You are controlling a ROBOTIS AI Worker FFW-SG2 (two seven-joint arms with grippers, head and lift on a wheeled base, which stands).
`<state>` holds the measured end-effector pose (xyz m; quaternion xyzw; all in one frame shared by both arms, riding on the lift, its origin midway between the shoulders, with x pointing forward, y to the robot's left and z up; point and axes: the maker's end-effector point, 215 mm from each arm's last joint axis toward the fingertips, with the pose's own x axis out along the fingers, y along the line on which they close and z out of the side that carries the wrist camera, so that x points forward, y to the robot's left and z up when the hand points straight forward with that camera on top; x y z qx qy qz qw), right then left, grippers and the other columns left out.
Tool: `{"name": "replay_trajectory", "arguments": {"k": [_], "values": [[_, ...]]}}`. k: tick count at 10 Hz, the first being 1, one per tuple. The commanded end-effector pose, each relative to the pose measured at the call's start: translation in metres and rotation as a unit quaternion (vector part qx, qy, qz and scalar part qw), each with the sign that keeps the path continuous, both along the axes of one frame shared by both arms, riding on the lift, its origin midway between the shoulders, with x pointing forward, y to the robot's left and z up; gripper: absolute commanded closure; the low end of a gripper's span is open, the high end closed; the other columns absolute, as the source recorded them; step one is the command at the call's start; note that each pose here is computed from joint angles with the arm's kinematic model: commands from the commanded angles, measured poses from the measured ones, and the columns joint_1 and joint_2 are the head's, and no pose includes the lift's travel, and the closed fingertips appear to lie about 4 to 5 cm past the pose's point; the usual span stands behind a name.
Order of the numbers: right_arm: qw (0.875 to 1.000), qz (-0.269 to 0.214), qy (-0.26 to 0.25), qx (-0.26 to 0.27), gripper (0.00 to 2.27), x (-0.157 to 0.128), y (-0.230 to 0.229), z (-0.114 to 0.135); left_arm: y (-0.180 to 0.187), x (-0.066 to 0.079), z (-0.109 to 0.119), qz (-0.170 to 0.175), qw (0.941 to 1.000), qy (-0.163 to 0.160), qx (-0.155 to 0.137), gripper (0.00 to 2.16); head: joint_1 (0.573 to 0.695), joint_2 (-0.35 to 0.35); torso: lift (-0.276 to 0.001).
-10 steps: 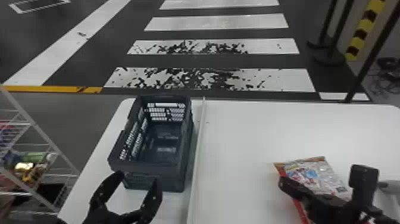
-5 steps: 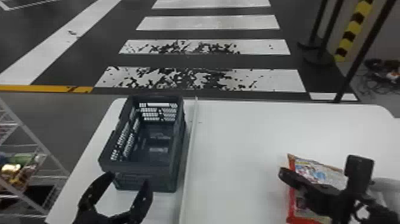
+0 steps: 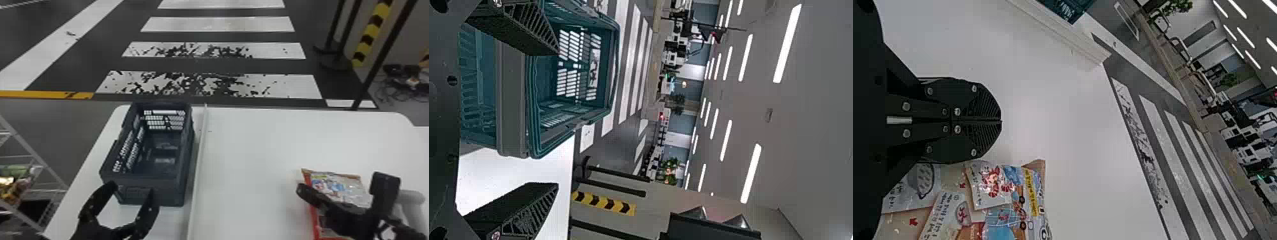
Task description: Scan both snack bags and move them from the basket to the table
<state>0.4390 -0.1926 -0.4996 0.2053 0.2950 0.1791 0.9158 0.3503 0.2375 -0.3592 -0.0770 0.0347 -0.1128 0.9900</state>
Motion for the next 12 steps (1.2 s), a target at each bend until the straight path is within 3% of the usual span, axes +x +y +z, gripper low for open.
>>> {"name": "replay_trajectory", "arguments": {"k": [1,4,8,12], "values": [[1.000,-0.002,-0.002,0.001,2.25,0.002,-0.002,0.002,-0.001,0.003,0.001,-0.001,1.0000,-0.001,0.000,0.05,0.695,0.066,-0.098],[1.000,0.007,0.007,0.011,2.25,-0.002,0.005,0.013,0.001,0.007,-0.002,0.001,1.0000,0.000,0.000,0.05,0.695,0.064,-0.098],[1.000,0.004,-0.024,0.016,2.25,-0.008,-0.004,0.063,0.001,0.006,-0.008,0.003,1.0000,0.005,-0.002,0.05,0.695,0.082,-0.098],[0.999,-0.043,-0.028,-0.012,2.25,-0.002,-0.071,0.042,-0.001,0.005,-0.009,0.001,1.0000,0.005,-0.003,0.05,0.695,-0.003,-0.098]]}}
